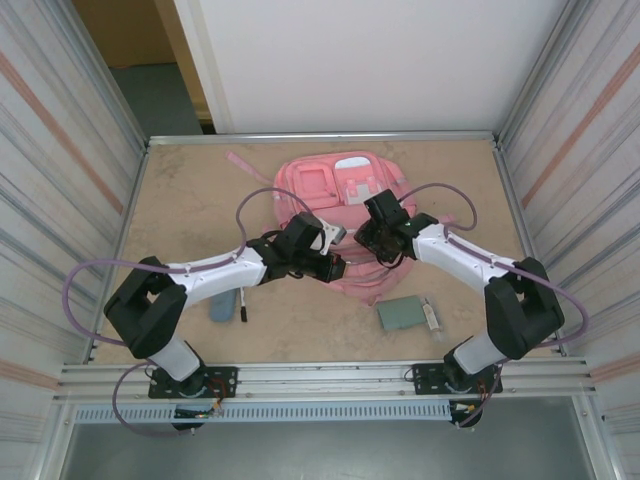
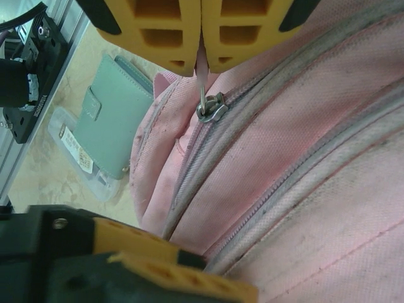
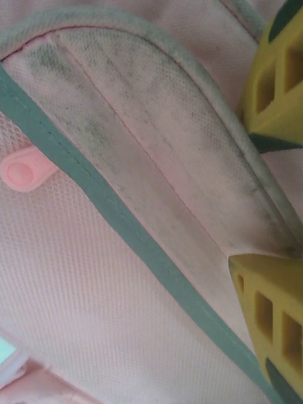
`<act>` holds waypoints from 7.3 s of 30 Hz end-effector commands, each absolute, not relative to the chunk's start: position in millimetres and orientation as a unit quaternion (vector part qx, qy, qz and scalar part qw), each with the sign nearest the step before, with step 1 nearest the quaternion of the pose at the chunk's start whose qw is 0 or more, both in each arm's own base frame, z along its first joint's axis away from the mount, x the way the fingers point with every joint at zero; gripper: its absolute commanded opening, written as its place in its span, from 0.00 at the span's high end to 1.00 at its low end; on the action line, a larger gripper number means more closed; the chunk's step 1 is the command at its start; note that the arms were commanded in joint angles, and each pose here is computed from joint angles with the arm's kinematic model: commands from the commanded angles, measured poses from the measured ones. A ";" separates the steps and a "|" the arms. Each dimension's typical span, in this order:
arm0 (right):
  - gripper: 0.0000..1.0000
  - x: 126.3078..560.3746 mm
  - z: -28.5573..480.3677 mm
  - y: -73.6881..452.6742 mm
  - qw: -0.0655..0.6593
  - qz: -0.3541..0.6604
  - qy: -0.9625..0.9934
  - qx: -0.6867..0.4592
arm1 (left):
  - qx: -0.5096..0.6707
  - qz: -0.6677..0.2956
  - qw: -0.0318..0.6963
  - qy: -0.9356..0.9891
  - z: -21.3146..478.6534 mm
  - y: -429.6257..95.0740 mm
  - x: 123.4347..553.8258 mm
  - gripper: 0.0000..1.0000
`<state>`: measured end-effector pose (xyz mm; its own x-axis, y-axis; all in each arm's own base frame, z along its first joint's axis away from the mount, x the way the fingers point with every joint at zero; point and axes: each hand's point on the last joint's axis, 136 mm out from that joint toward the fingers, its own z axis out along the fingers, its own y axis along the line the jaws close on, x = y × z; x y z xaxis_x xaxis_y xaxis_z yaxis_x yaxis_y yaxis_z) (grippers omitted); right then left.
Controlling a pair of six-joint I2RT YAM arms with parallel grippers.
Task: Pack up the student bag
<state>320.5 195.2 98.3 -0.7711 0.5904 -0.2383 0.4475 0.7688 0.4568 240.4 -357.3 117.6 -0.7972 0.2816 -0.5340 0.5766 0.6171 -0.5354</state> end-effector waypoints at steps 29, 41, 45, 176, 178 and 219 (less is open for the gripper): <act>1.00 330.5 230.0 203.9 0.299 0.284 0.906 0.096 | -0.038 -0.213 0.215 0.952 69.2 -189.0 323.5 1.00; 1.00 334.1 224.4 221.6 0.269 0.317 0.904 0.101 | -0.094 -0.224 0.178 0.954 52.0 -180.1 358.4 1.00; 1.00 347.5 234.7 230.3 0.269 0.333 0.896 0.120 | -0.098 -0.248 0.188 0.945 70.8 -186.8 363.9 0.85; 0.50 239.4 148.7 402.8 -0.080 0.447 0.890 -0.040 | 0.076 -0.327 0.199 0.921 163.6 -248.6 231.0 0.50; 0.56 239.7 150.0 402.7 -0.080 0.445 0.891 -0.039 | 0.079 -0.328 0.212 0.917 166.2 -248.3 232.6 0.49; 0.68 304.1 188.7 125.9 0.151 0.401 0.877 0.218 | -0.025 -0.316 0.217 0.923 116.8 -264.2 354.1 0.53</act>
<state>304.9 123.4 181.4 -0.8545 0.5164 -0.0570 0.3004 0.5805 0.7568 343.4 -260.7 102.2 -0.9229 -0.1604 -0.3500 0.0753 0.8164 -0.5725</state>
